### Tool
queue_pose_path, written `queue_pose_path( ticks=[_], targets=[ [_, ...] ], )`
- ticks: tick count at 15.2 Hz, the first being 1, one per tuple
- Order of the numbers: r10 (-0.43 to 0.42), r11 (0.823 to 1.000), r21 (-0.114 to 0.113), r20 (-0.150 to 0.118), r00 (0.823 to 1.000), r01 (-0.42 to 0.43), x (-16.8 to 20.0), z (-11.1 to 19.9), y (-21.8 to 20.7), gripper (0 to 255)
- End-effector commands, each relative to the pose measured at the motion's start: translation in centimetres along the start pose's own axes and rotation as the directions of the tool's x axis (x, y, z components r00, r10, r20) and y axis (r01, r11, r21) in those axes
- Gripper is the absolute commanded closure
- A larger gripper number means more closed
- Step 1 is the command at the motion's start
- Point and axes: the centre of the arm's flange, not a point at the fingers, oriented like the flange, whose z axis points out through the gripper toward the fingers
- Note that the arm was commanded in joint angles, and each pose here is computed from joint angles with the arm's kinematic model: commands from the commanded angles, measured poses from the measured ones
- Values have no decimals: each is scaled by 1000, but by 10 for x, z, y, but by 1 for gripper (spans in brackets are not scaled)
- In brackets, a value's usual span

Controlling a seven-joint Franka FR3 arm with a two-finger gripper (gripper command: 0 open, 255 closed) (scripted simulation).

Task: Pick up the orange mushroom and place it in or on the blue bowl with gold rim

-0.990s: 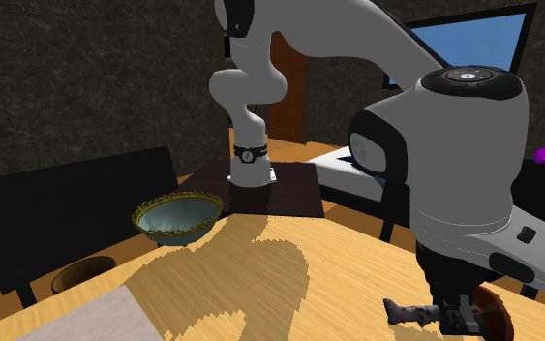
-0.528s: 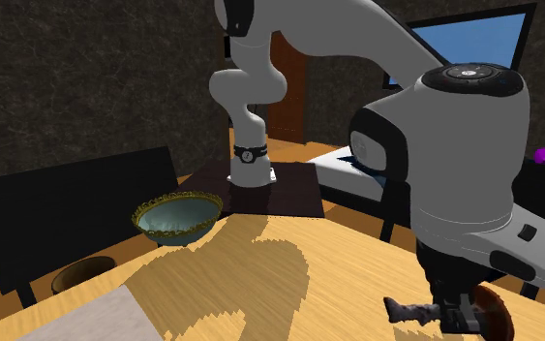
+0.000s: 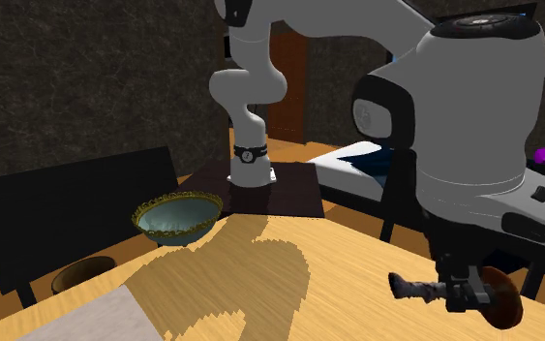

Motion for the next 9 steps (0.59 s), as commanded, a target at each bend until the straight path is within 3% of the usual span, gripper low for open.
queue_pose_path(
  ticks=[1, 9],
  targets=[
    [0, 1000, 0, 0, 1000, 0, 2, -11, -2, 255],
    [0, 1000, 0, 0, 1000, 0, 12, -51, -10, 255]
  ],
)
